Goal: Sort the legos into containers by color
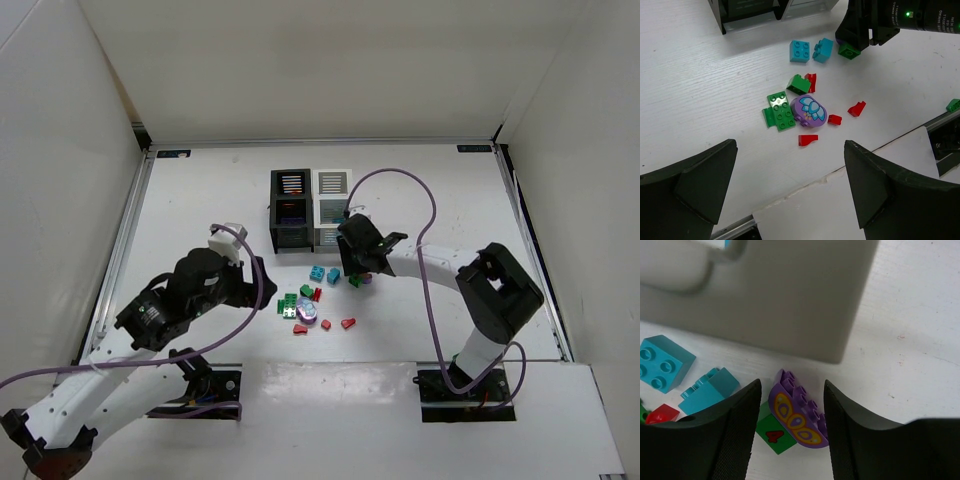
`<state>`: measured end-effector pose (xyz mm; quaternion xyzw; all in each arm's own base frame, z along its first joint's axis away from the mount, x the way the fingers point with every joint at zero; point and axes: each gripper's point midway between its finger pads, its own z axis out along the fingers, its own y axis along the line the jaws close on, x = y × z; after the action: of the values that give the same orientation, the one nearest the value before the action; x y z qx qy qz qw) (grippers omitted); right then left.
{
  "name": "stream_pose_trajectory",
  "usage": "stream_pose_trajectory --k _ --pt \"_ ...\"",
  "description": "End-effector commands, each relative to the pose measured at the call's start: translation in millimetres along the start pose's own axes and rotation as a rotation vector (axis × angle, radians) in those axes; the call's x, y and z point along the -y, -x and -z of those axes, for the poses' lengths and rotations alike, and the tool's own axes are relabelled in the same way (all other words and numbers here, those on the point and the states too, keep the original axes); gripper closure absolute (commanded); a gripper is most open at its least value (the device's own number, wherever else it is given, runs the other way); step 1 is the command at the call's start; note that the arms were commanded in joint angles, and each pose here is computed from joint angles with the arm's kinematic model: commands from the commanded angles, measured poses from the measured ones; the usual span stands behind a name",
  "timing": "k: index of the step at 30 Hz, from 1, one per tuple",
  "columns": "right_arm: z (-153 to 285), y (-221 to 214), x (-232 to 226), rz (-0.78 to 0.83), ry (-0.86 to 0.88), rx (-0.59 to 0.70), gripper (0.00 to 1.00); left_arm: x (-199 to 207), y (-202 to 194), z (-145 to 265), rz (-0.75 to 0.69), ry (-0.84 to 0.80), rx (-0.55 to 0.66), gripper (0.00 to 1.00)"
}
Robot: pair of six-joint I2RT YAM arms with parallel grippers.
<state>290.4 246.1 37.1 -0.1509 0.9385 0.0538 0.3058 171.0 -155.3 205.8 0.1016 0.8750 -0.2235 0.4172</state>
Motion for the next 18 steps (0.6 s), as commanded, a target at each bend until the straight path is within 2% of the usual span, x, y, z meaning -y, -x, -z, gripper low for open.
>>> stream_pose_trajectory --k 1,2,4,7,11,12,15,18 --pt "-2.5 2.1 -0.9 -0.011 -0.020 0.029 0.44 6.2 8.8 3.1 -0.001 -0.017 0.013 0.01" --pt "-3.2 1.2 -0.1 -0.014 -0.021 0.029 0.44 6.3 8.5 2.8 -0.002 -0.018 0.011 0.01" --pt "-4.6 -2.8 1.0 -0.027 -0.015 0.020 0.50 6.5 8.5 2.9 0.000 -0.018 0.011 0.01" --pt "-4.7 -7.1 -0.7 -0.026 -0.011 0.012 0.50 5.7 6.7 2.4 0.003 -0.016 0.007 0.01" --pt "-4.0 -13.8 -0.5 -0.021 -0.032 0.004 0.57 6.2 6.6 3.1 0.010 -0.018 0.007 0.01" --pt "-4.5 -14.8 0.9 -0.021 -0.039 0.003 0.60 6.0 5.4 2.6 0.011 -0.018 0.003 0.01" --pt "-3.2 -15.6 2.6 -0.038 -0.052 0.003 0.88 7.2 7.7 4.0 0.014 -0.022 0.007 0.01" --pt "-2.2 -16.6 3.0 -0.035 -0.055 -0.002 0.88 7.7 7.1 4.9 0.013 -0.024 0.005 0.01"
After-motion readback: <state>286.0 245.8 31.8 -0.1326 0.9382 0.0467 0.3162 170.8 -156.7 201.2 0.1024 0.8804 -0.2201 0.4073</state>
